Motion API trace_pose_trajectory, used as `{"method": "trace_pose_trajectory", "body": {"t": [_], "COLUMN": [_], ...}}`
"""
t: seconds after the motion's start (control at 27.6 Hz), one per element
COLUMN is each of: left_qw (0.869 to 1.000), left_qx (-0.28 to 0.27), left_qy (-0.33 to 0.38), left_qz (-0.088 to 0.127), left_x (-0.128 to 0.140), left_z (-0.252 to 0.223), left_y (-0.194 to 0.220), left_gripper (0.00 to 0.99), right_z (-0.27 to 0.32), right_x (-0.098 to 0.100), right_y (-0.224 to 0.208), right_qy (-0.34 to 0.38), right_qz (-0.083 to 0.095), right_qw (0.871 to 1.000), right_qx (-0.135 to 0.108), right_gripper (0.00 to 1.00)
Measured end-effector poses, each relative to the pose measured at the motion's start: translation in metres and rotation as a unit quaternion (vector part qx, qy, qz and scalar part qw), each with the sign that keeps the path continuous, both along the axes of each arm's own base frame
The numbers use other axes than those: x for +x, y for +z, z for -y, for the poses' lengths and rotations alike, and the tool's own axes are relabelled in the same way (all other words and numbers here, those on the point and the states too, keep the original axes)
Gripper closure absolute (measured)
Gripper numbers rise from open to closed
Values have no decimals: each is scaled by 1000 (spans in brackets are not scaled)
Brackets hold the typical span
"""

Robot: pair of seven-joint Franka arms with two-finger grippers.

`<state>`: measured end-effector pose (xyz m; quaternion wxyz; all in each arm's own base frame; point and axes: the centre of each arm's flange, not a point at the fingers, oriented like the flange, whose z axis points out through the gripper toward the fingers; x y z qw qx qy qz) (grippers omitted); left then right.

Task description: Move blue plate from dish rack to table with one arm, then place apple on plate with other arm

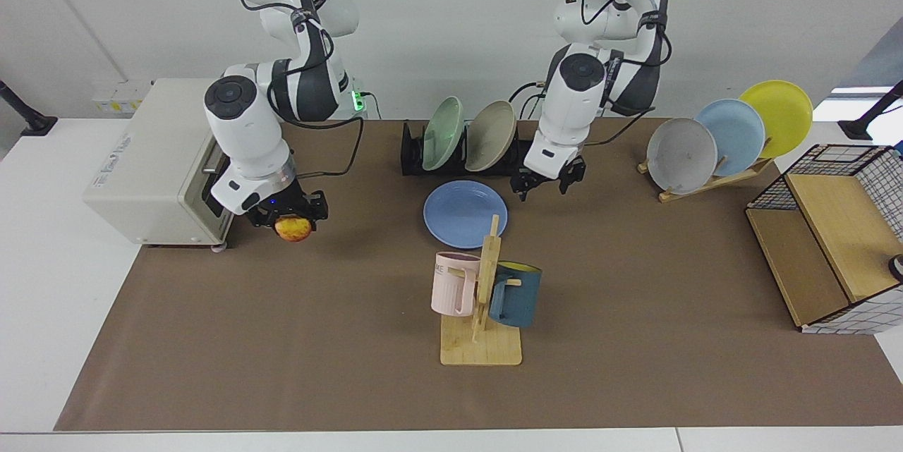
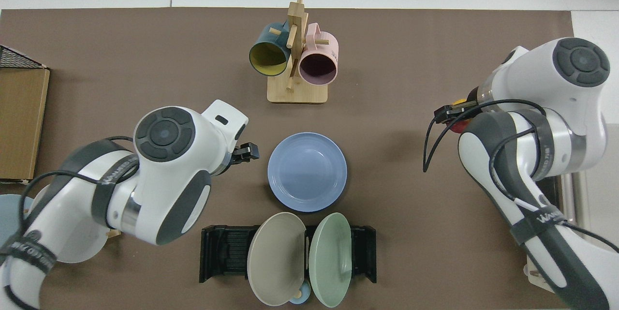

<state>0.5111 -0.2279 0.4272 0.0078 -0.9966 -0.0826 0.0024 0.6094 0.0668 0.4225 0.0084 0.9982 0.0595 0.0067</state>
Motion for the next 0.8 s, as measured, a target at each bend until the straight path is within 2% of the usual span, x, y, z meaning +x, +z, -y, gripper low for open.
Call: {"method": "trace_pose_trajectory", "body": {"t": [0.15, 0.4, 0.58, 0.8], "left_qw": [1000, 996, 996, 994], "left_qx": [17, 24, 19, 17], "left_qy": [-13, -72, -88, -102], "left_qz": [-2, -40, -30, -19], "left_x": [-3, -6, -5, -6], "left_z": [-41, -137, -188, -206], "left_y": [45, 118, 145, 157], "left_gripper": [0, 0, 0, 0], "right_z": [-30, -104, -172, -232], "right_x": [-4, -22, -46, -75], "right_y": [0, 0, 1, -2], "right_qy": [-11, -18, -38, -66], "right_qz": [-1, -1, -1, -2], "right_qw": [1000, 1000, 999, 998], "right_qx": [0, 1, 2, 3], "right_gripper": [291, 291, 291, 291]}}
